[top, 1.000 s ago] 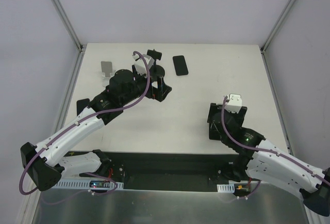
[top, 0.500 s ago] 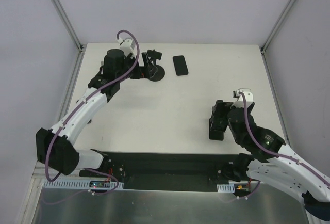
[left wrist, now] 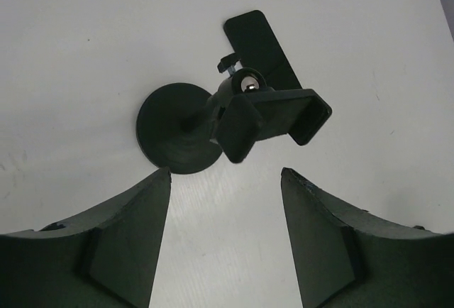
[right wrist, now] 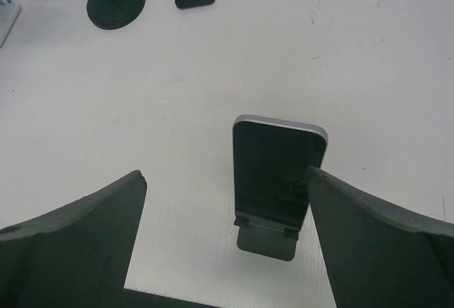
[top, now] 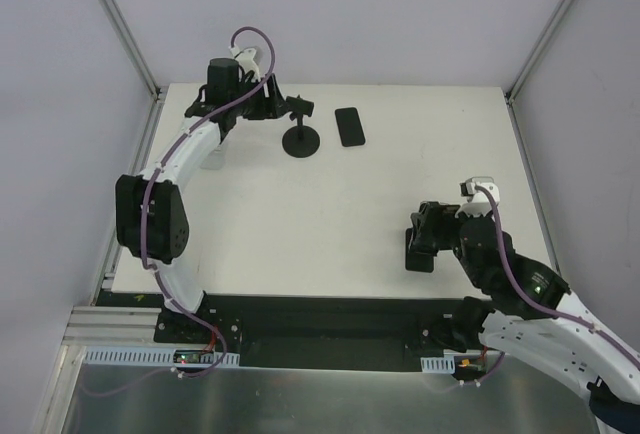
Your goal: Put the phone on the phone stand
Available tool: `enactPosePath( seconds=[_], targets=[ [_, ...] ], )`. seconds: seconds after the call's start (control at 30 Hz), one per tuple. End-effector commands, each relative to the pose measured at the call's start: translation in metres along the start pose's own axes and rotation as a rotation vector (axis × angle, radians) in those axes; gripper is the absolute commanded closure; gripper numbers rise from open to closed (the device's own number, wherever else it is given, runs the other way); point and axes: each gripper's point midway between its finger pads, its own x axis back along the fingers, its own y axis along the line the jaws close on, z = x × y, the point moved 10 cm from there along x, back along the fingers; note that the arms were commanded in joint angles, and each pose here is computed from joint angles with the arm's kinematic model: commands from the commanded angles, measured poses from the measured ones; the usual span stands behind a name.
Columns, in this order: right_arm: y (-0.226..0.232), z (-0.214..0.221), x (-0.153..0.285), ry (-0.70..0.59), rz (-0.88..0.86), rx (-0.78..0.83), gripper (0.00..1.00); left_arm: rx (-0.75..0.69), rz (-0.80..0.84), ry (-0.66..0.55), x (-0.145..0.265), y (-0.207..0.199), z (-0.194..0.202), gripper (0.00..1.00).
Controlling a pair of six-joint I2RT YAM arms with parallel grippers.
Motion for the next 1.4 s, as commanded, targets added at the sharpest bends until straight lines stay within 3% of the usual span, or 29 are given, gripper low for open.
enactPosePath(
  seconds=[0.0,0.1,0.3,0.33,0.43,0.47,0.77,0.9,1.0,1.13,1.27,1.37],
  targets=[
    [-0.005,0.001,0.005,-0.015,-0.018,0.026,0.03,-0.161,0.112,-0.016,-0.016,0.000,-0.020,0.37],
    [-0.011,0.001,0.010,-0.031,-0.010,0.023,0.04,-0.174,0.140,-0.011,-0.027,0.004,-0.026,0.39],
    [-0.018,-0.002,0.018,-0.065,-0.006,0.011,0.03,-0.129,0.208,0.042,-0.044,0.019,-0.023,0.61],
    [-0.019,-0.003,0.019,-0.071,-0.007,0.009,0.03,-0.121,0.226,0.051,-0.047,0.020,-0.022,0.66],
    [-0.019,-0.002,0.017,-0.066,0.000,0.011,0.03,-0.102,0.271,0.068,-0.046,0.016,-0.020,0.99],
    [-0.017,-0.001,0.016,-0.060,-0.002,0.015,0.03,-0.094,0.277,0.070,-0.044,0.015,-0.020,1.00],
    [0.000,-0.003,0.005,-0.019,-0.056,0.009,0.03,-0.098,0.222,0.041,0.030,-0.021,0.007,1.00],
    [0.010,-0.008,-0.002,-0.008,-0.075,0.023,0.03,-0.057,0.082,-0.007,0.069,-0.025,0.023,1.00],
    [0.024,-0.023,-0.012,0.009,-0.064,0.062,0.03,-0.019,0.079,-0.024,0.102,-0.032,0.039,1.00],
    [0.054,-0.048,-0.044,0.090,-0.032,0.148,0.03,0.051,0.062,0.027,0.112,-0.027,0.072,1.00],
    [0.086,-0.092,-0.084,0.128,-0.119,0.130,0.03,0.062,0.052,0.035,0.117,-0.025,0.083,1.00],
    [0.095,-0.098,-0.138,0.195,-0.084,0.150,0.03,0.057,0.055,0.027,0.120,-0.026,0.083,0.69]
  ],
)
